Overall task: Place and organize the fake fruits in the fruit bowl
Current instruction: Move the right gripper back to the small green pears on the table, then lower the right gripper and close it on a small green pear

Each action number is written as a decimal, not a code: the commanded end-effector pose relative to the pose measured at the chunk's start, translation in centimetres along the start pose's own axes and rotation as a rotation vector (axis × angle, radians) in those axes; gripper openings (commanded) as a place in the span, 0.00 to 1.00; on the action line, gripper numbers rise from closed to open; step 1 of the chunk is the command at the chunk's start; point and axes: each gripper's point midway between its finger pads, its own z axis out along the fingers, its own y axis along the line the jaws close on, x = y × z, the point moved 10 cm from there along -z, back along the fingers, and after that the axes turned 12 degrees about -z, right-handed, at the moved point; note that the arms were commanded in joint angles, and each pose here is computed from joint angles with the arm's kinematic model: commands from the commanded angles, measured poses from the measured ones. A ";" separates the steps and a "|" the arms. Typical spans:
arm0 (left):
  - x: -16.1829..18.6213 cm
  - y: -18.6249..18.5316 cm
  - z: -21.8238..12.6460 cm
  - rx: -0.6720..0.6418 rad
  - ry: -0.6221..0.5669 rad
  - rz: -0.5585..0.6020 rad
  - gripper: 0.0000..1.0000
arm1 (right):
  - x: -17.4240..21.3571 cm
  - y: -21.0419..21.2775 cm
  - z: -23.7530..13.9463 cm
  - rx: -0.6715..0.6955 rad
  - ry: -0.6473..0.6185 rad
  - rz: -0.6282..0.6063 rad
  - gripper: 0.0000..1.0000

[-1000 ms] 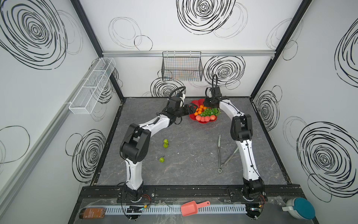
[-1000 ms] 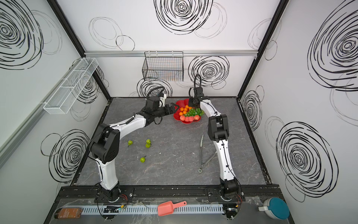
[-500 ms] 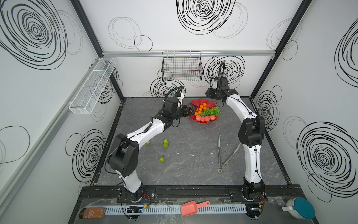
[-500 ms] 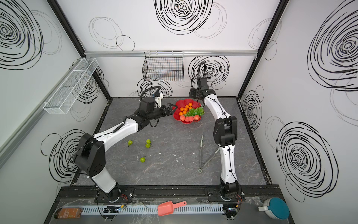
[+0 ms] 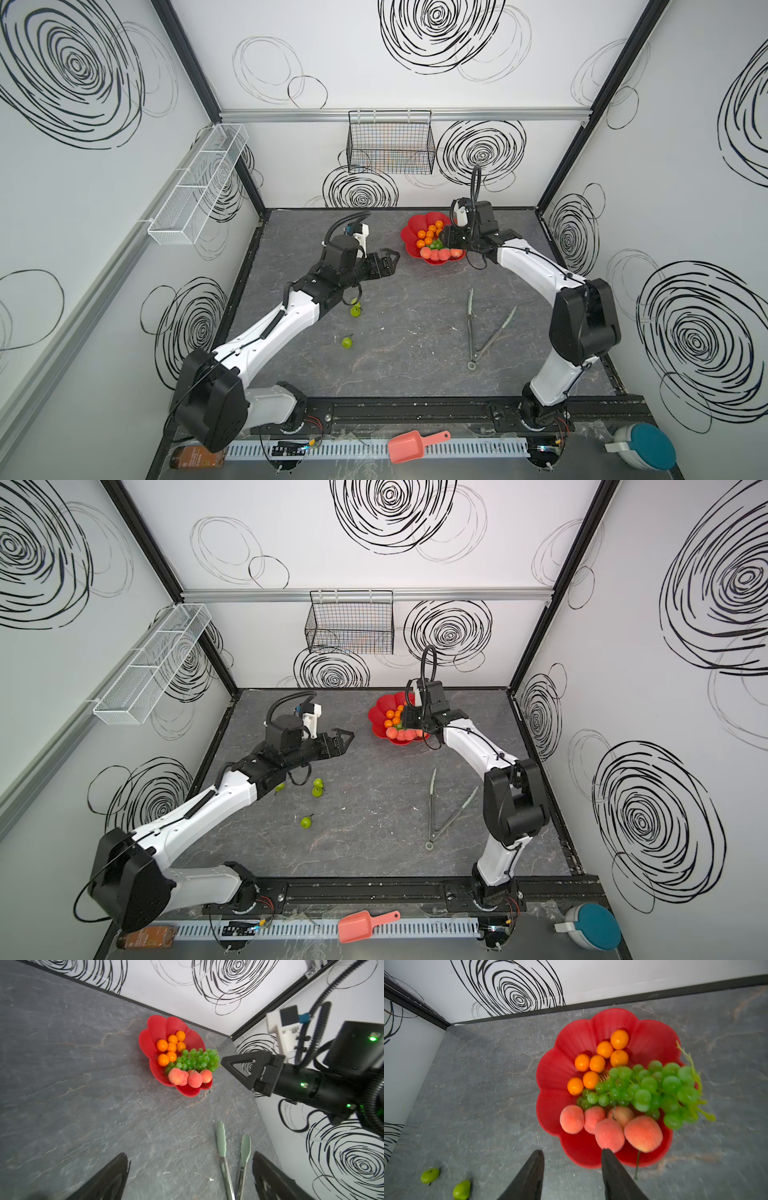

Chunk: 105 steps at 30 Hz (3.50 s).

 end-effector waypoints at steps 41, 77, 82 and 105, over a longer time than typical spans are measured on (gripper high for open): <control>4.1 12.5 -11.0 -0.303 -0.123 -0.326 0.96 | 18.5 24.0 0.9 -0.289 -0.006 -0.123 0.52; 3.5 13.4 -11.1 -0.303 -0.140 -0.358 0.96 | 16.3 26.6 8.4 -0.259 0.166 -0.178 0.34; 3.5 13.4 -11.1 -0.303 -0.140 -0.356 0.96 | 16.1 26.8 8.4 -0.267 0.167 -0.177 0.27; 3.3 12.6 -11.1 -0.239 -0.138 -0.335 0.96 | 13.9 26.4 6.1 -0.268 0.113 -0.165 0.10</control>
